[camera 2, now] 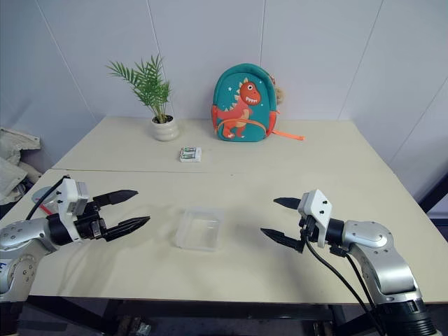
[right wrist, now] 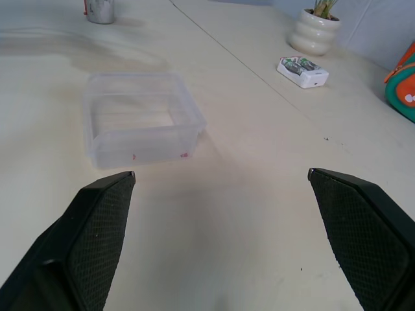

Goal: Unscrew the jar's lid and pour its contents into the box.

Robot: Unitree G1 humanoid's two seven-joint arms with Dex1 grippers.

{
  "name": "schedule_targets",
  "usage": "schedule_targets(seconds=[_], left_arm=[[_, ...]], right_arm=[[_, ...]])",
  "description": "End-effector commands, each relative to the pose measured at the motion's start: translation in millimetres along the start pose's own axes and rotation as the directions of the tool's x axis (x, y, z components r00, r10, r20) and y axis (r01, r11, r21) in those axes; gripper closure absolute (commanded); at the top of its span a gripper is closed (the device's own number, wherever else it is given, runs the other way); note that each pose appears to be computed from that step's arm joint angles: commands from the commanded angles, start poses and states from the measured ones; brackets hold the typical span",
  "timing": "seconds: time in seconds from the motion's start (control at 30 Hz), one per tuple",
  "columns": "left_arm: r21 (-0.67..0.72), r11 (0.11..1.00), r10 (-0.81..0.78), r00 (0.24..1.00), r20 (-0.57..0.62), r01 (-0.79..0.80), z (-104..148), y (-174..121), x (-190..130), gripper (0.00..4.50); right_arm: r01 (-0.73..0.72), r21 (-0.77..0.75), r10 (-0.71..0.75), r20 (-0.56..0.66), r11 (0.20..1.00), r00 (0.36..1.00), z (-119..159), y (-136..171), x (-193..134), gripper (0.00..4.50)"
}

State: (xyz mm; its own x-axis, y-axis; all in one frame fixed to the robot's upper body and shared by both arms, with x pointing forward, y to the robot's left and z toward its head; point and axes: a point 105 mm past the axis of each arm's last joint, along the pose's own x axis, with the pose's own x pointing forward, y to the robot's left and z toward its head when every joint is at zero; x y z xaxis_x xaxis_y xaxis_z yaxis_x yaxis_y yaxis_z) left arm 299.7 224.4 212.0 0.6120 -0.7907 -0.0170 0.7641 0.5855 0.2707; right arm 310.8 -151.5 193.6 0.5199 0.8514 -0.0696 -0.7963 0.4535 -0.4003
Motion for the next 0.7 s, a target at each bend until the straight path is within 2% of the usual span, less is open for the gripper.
schedule_targets(seconds=[0.03, 0.13, 0.33, 0.47, 0.57, 0.7], left_arm=[[0.029, 1.000, -0.001, 1.000, -0.006, 0.001, 5, -1, -1, 0.01], [0.028, 0.998, 0.064, 0.998, -0.026, -0.064, 2, 2, -6, 0.01], [0.009, 0.962, 0.275, 0.960, -0.051, -0.275, -8, 9, -37, 0.01], [-0.080, 0.832, 0.536, 0.833, -0.136, -0.548, -25, 12, -75, 0.01], [-0.097, 0.676, 0.704, 0.679, -0.207, -0.730, -37, 12, -106, 0.01], [-0.080, 0.493, 0.850, 0.500, -0.166, -0.866, -38, 11, -137, 0.01]], right_arm=[[-0.007, -0.020, 0.007, 0.028, 1.000, 1.000, 8, 1, 0, 0.00], [-0.021, -0.014, 0.021, 0.041, 1.000, 0.999, 7, 2, 7, 0.00], [-0.100, -0.017, 0.101, 0.142, 0.995, 0.985, 27, 4, 37, 0.00], [-0.181, -0.040, 0.186, 0.220, 0.983, 0.958, 47, 11, 62, 0.00], [-0.227, -0.063, 0.236, 0.272, 0.972, 0.933, 61, 13, 78, 0.00], [-0.268, -0.079, 0.279, 0.317, 0.960, 0.906, 71, 16, 95, 0.00]])
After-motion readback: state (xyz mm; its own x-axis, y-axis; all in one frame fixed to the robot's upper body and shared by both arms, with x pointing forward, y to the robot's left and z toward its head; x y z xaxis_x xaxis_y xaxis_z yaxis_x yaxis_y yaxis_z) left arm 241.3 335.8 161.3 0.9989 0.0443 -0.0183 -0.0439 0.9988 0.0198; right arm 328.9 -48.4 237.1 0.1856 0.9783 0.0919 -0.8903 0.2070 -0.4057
